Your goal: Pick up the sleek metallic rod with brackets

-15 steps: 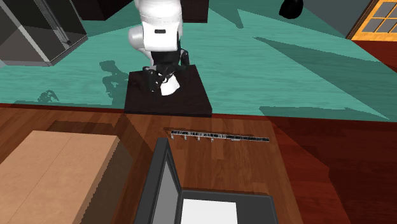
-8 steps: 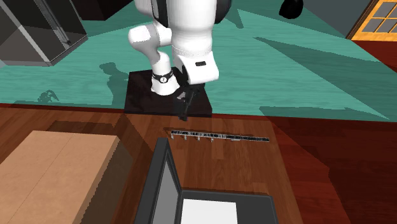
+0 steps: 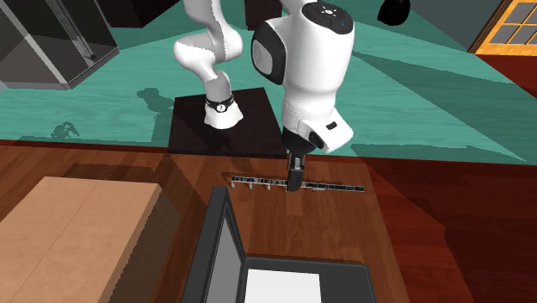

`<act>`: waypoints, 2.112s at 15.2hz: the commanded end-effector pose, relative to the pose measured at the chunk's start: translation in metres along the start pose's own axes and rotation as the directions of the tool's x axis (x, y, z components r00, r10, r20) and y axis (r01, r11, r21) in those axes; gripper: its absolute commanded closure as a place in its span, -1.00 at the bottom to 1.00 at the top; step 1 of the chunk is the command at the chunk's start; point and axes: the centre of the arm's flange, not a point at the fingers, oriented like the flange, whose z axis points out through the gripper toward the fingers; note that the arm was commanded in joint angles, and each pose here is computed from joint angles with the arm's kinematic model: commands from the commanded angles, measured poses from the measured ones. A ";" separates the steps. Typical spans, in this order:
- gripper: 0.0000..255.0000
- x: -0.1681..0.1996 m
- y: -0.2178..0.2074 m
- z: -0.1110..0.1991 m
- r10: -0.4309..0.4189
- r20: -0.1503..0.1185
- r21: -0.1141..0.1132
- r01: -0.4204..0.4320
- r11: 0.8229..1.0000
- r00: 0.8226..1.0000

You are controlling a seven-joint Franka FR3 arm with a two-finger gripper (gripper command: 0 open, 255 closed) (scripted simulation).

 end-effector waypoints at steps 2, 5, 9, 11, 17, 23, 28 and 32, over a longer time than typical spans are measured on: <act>-1.00 0.019 0.000 0.013 -0.060 -0.002 -0.005 0.060 0.998 0.998; -1.00 0.020 -0.001 0.029 -0.060 -0.002 -0.005 0.060 0.998 0.998; -1.00 0.021 -0.001 0.047 -0.060 -0.002 -0.005 0.060 0.998 0.998; 1.00 0.021 -0.001 0.048 -0.060 -0.002 -0.005 0.060 0.998 0.998; 1.00 0.020 -0.001 0.048 -0.060 -0.002 -0.005 0.060 0.998 0.998; 1.00 0.020 -0.001 0.032 -0.060 -0.002 -0.005 0.060 0.998 0.998; 1.00 0.019 0.000 0.005 -0.060 -0.002 -0.005 0.060 0.998 0.998; 1.00 0.017 0.000 -0.016 -0.060 -0.002 -0.005 0.060 0.998 0.998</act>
